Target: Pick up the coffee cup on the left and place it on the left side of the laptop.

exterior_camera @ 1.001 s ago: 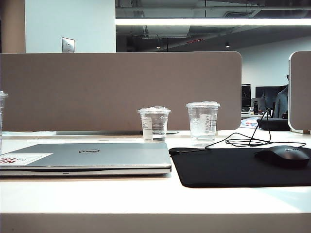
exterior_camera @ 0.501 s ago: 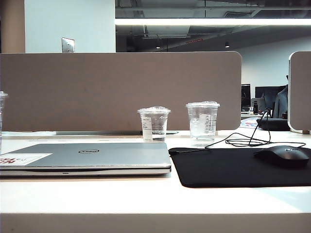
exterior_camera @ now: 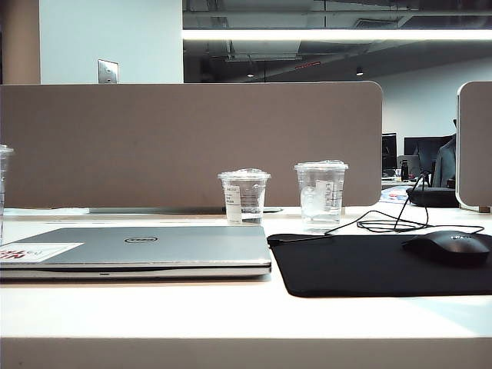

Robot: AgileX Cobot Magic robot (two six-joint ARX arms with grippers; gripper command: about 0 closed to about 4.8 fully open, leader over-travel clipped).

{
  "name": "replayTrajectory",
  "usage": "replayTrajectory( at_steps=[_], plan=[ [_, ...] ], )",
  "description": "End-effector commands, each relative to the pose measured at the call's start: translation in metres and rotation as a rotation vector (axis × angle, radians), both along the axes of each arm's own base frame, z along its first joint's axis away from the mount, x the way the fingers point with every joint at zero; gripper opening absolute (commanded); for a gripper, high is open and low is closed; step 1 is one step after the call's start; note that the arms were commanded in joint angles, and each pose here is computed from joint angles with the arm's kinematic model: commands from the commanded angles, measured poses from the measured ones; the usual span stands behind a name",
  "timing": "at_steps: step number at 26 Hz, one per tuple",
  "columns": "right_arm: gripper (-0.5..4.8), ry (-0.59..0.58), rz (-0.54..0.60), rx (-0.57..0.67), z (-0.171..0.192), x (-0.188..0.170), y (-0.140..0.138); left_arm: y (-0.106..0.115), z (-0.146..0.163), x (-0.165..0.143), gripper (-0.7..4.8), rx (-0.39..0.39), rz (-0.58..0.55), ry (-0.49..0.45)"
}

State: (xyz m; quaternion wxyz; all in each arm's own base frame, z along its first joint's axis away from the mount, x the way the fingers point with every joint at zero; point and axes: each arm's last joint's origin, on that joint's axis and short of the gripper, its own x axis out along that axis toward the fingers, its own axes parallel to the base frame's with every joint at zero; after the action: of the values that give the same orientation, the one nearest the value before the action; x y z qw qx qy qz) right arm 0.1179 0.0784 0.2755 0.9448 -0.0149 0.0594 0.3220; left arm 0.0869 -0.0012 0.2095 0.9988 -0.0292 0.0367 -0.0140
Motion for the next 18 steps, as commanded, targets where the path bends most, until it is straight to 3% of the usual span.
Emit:
replayTrajectory(
  at_steps=[1,6,18],
  plan=[
    [-0.01,-0.024,0.002,0.012,0.004,0.0,0.0,-0.004,0.001,0.003,-0.06,-0.003,0.004,-0.085],
    [-0.01,-0.024,0.002,0.012,0.004,0.0,0.0,-0.008,-0.01,0.005,-0.06,-0.009,-0.025,-0.186],
    [-0.01,-0.024,0.002,0.012,0.004,0.0,0.0,-0.009,-0.04,0.01,-0.06,0.002,-0.029,-0.117]
  ],
)
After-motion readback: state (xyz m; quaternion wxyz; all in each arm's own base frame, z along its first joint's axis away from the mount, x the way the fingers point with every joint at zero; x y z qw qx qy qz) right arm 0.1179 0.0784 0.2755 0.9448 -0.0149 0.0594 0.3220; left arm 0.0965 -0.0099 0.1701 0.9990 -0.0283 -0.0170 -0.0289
